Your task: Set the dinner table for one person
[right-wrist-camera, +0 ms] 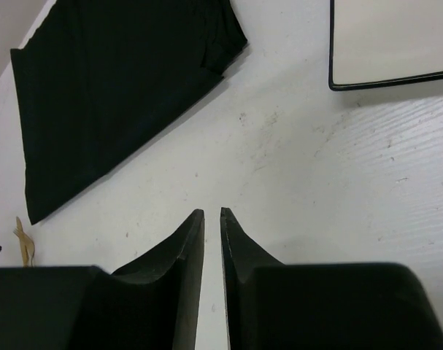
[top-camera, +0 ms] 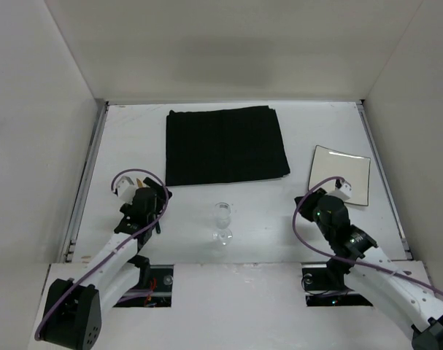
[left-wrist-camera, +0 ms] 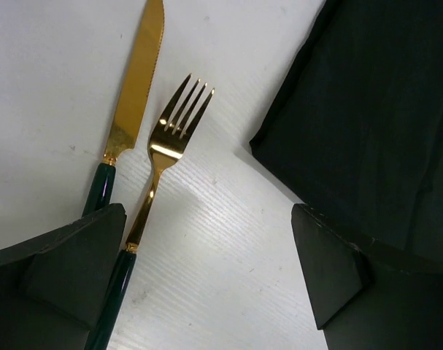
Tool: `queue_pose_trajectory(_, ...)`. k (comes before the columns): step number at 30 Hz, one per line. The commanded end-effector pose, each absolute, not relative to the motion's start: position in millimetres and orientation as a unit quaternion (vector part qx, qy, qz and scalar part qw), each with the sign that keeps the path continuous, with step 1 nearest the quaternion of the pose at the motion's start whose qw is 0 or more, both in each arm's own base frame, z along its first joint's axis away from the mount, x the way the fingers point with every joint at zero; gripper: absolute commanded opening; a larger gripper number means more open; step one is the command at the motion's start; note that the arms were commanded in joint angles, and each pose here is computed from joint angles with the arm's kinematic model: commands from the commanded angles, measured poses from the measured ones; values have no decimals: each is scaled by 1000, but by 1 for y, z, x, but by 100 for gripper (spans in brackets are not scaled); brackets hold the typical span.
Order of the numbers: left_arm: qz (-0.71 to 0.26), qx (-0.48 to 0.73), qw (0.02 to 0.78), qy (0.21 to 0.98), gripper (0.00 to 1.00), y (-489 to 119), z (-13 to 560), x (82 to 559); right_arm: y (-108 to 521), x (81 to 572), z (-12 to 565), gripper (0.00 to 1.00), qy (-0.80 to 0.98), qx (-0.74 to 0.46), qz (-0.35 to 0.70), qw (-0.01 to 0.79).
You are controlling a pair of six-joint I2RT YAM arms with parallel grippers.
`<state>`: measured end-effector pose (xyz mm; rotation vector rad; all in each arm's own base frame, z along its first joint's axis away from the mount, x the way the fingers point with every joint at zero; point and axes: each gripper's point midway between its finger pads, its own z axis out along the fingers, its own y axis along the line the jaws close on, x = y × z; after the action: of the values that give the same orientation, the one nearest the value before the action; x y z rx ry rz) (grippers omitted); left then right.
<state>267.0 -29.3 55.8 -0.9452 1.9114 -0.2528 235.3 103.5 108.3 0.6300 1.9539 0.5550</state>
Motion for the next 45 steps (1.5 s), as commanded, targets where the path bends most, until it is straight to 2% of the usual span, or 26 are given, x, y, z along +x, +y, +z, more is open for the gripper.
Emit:
queue_pose_trajectory(1, -118, -374, 484, 782, 100, -37, 66, 274, 107, 237, 107, 23, 801, 259, 238, 484)
queue_pose_trajectory(7, -123, -367, 499, 775, 100, -38, 72, 274, 108, 238, 103, 35, 807, 256, 233, 479)
queue_pose_trajectory(10, -123, -353, 505, 778, 100, -42, 75, 275, 109, 238, 103, 37, 807, 255, 233, 479)
queue_pose_trajectory(15, -115, -331, 504, 789, 100, -51, 72, 277, 101, 241, 107, 9, 800, 270, 230, 485)
queue_pose_trajectory(17, -120, -314, 498, 799, 100, -62, 70, 280, 95, 244, 111, 4, 796, 277, 226, 488)
queue_pose_trajectory(23, -123, -276, 494, 816, 100, -81, 65, 283, 52, 273, 121, 2, 764, 349, 181, 511)
queue_pose_trajectory(28, -148, -284, 514, 796, 100, -81, 75, 280, -2, 296, 119, 6, 726, 428, 130, 523)
queue_pose_trajectory(29, -157, -284, 520, 790, 98, -81, 79, 279, -12, 297, 119, 8, 716, 443, 124, 525)
queue_pose_trajectory(30, -164, -285, 526, 785, 88, -81, 83, 279, -25, 296, 116, 11, 702, 463, 114, 529)
queue_pose_trajectory(31, -170, -286, 532, 779, 72, -80, 87, 278, -37, 294, 114, 14, 689, 482, 106, 531)
queue_pose_trajectory(32, -175, -287, 536, 774, 52, -80, 90, 277, -50, 291, 114, 18, 674, 501, 99, 534)
queue_pose_trajectory(33, -181, -289, 542, 768, 38, -79, 95, 276, -64, 287, 116, 21, 659, 517, 87, 539)
queue_pose_trajectory(34, -186, -289, 546, 764, 31, -78, 98, 275, -76, 281, 117, 26, 646, 531, 75, 543)
queue_pose_trajectory(35, -191, -290, 549, 760, 27, -78, 101, 273, -92, 274, 117, 30, 630, 548, 54, 548)
queue_pose_trajectory(38, -210, -292, 557, 749, 26, -80, 112, 271, -126, 249, 111, 37, 597, 589, -10, 544)
queue_pose_trajectory(40, -225, -288, 559, 744, 30, -84, 117, 269, -138, 237, 104, 39, 585, 605, -33, 539)
queue_pose_trajectory(45, -257, -289, 546, 743, 37, -93, 118, 267, -140, 243, 90, 47, 594, 617, -21, 516)
